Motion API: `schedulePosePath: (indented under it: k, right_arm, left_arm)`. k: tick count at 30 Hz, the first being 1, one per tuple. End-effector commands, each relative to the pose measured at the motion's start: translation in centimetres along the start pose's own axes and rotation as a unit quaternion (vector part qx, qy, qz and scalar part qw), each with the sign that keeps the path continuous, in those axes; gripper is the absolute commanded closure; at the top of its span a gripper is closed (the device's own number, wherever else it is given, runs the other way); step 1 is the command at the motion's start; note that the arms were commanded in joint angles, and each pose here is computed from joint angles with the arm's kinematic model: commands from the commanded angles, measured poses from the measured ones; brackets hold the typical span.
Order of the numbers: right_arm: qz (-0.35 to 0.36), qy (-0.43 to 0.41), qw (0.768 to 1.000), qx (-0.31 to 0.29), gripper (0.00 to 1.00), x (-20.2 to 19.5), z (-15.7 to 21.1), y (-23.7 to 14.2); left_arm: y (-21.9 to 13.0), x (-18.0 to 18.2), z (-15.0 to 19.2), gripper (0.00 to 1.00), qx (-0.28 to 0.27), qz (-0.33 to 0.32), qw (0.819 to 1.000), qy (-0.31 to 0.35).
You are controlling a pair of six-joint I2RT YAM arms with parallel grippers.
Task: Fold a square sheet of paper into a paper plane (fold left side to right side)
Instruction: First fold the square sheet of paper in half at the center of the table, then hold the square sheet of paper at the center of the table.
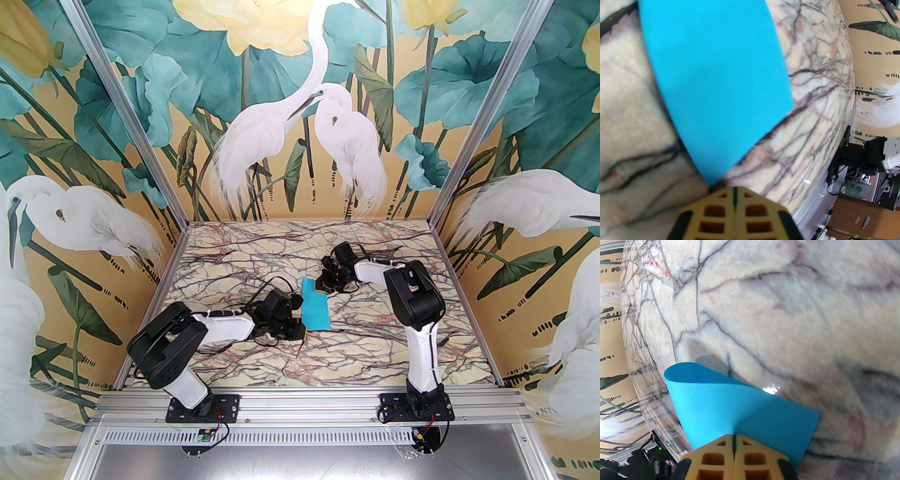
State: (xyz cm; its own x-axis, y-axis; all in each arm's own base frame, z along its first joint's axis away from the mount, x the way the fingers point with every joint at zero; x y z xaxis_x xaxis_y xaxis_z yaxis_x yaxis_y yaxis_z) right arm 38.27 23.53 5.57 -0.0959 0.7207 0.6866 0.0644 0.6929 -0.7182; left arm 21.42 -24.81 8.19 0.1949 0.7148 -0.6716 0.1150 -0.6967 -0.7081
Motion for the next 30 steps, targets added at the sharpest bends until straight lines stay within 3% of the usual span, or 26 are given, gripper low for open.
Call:
schedulePosePath:
  k: [1,5,12,30]
  right_arm:
    - [0.074,0.024,0.997,0.022,0.96,-3.9,1.4,2.1]
    - [0.073,0.024,0.997,0.022,0.96,-3.9,1.4,2.0]
    - [0.074,0.020,0.997,0.019,0.96,-3.7,1.4,1.9]
    - [0.068,0.014,0.997,0.013,0.95,-3.2,0.9,1.7]
  left_arm:
    - [-3.1,-1.5,-3.9,0.95,-0.071,0.026,0.997,-0.007]
    - [-3.1,-1.2,-7.1,0.94,-0.081,0.025,0.996,-0.001]
    - [0.9,-1.6,-10.4,0.97,-0.048,0.054,0.997,0.003]
    - [5.7,1.5,-7.8,0.98,0.006,-0.011,1.000,0.002]
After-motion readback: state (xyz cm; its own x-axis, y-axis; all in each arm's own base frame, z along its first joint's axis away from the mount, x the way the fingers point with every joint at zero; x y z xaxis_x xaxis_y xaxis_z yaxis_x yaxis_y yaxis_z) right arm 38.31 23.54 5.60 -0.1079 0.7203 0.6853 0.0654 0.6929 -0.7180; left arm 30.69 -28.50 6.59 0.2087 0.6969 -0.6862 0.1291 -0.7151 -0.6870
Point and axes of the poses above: each hand's point on the last joint's axis, 136 mm out from that joint toward the fingers, its own y axis out along the fingers, its own x axis along the line the jaws close on, z = x × y, the point moved 6 cm from there along -y, back along the fingers, and after that the axes turned 5 degrees about -y, right-handed, at the moved point
